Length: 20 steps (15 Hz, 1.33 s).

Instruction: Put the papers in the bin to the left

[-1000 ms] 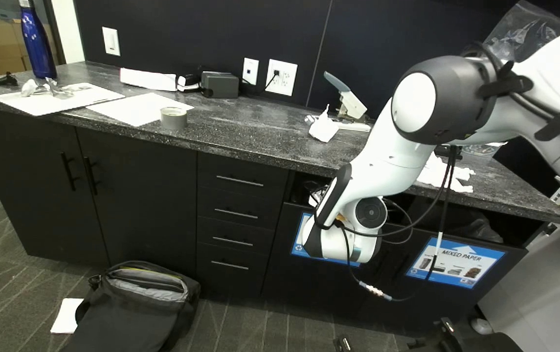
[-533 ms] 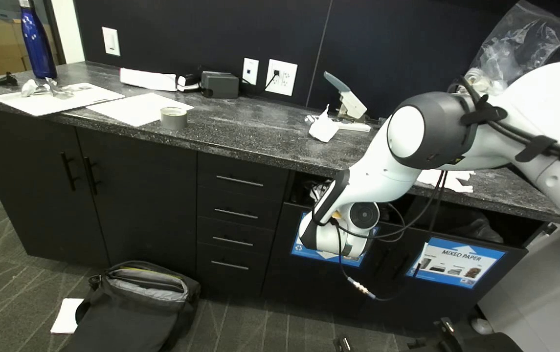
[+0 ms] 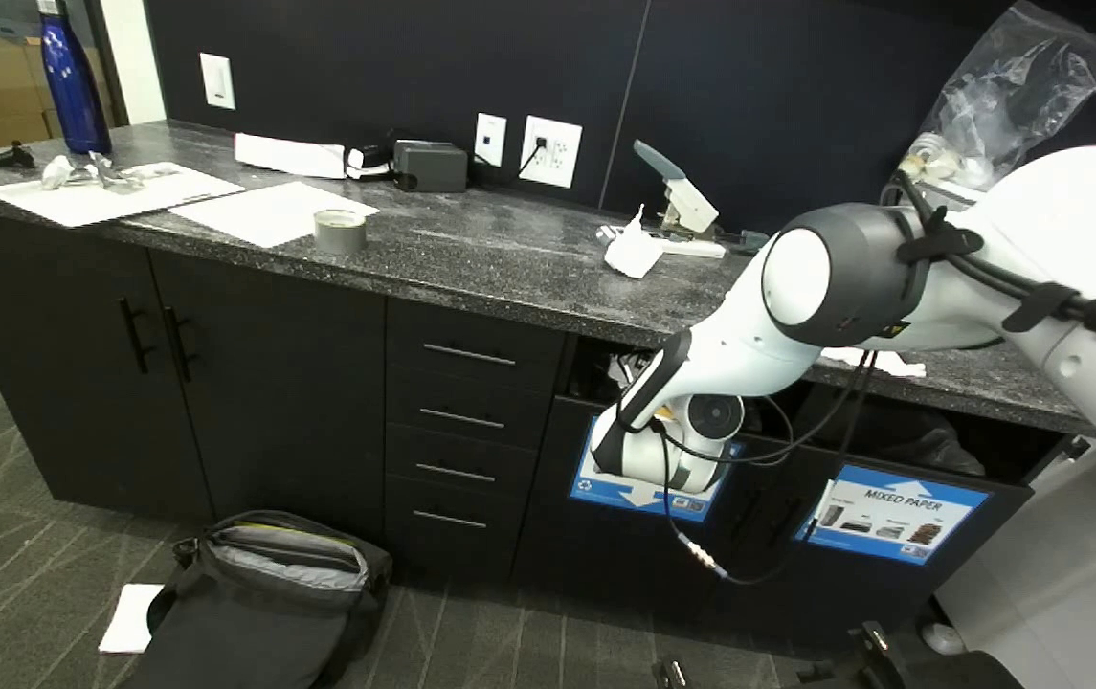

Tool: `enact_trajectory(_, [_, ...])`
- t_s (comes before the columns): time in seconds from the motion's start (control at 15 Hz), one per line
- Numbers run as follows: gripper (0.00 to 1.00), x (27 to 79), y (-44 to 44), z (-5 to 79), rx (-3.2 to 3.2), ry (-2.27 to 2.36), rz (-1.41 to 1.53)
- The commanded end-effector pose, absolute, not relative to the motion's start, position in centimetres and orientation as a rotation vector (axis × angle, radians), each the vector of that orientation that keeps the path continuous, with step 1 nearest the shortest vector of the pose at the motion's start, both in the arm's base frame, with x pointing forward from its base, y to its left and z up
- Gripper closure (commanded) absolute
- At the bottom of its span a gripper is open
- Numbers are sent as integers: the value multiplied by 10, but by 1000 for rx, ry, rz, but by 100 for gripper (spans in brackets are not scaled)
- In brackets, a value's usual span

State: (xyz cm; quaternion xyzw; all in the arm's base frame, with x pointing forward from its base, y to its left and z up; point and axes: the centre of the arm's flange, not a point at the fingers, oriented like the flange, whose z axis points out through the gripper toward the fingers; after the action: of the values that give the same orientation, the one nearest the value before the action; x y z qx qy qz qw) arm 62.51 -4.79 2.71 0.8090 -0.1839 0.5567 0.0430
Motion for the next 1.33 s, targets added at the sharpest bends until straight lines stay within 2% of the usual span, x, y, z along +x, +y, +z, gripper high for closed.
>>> enact_trajectory(0.0, [18, 633, -45, 29, 2450, -544, 1706])
enact_trajectory(0.13, [3, 627, -41, 34, 2468, -517, 1688])
enact_trajectory(0.2, [0, 626, -39, 36, 2466, -502, 1683])
enact_trajectory(0.6, [0, 617, -36, 41, 2464, -416, 1624])
enact_trajectory(0.8, [0, 613, -37, 40, 2495, -319, 1453])
enact_trajectory(1.27, [0, 606, -34, 54, 2606, -297, 1294])
